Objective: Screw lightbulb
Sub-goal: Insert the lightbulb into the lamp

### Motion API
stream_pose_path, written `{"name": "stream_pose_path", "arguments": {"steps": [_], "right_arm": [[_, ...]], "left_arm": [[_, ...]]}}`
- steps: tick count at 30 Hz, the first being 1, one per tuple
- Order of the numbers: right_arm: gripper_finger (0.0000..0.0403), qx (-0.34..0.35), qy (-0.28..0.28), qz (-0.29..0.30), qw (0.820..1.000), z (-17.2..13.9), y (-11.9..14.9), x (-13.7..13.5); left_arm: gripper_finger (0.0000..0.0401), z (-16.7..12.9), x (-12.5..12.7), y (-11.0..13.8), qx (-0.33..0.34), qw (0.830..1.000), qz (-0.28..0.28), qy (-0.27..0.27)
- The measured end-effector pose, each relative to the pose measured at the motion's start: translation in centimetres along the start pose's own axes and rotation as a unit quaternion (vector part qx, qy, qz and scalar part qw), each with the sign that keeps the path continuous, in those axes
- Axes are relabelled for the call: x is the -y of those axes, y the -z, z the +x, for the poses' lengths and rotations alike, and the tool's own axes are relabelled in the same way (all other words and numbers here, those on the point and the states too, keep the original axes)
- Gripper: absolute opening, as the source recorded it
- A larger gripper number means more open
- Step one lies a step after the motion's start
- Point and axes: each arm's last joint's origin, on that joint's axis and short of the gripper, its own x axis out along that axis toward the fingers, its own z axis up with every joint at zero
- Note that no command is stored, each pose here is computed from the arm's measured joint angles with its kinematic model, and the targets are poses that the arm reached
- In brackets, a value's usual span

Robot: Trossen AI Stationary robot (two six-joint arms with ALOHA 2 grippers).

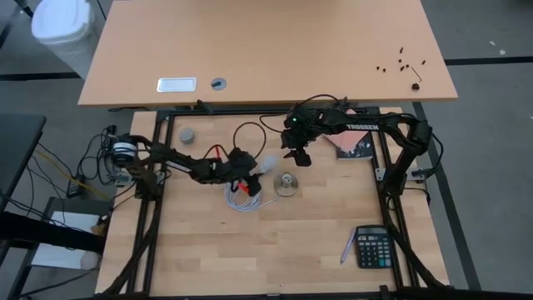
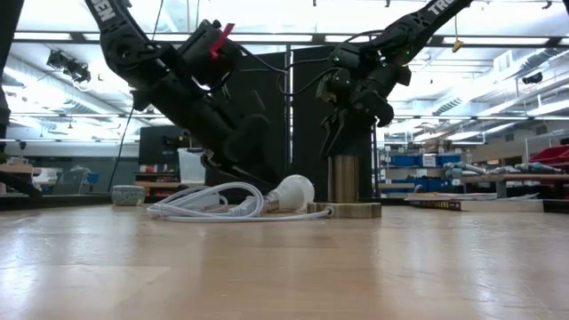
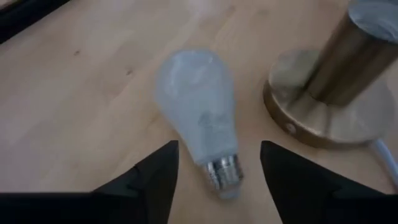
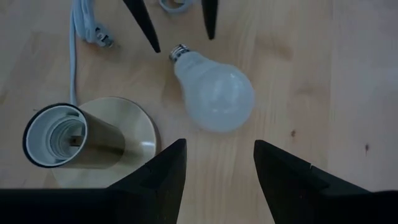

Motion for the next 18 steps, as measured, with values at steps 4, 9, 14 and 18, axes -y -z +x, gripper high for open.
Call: {"name": "stream_pose_path", "arguments": {"steps": [4, 9, 14, 18], "right_arm": [[0.0197, 0.006, -0.003, 0.002, 1.0, 0.0, -0.1, 0.0], [0.0197, 0.008, -0.007, 0.0, 1.0, 0.1, -0.3, -0.3], [0.0197, 0.008, -0.007, -0.001, 1.0, 0.1, -0.3, -0.3], [0.0197, 0.01, -0.006, -0.002, 1.0, 0.1, -0.3, -0.3]], "left_arm": [[0.0243, 1.2, -0.7, 0.5, -0.003, 1.0, -0.009, -0.005], [0.0243, 2.5, -1.6, 0.9, -0.012, 0.999, -0.03, -0.01], [0.0243, 2.7, -1.5, 0.5, -0.008, 1.0, -0.029, -0.01], [0.0243, 2.8, -1.4, 0.1, 0.005, 1.0, -0.008, -0.01]]}}
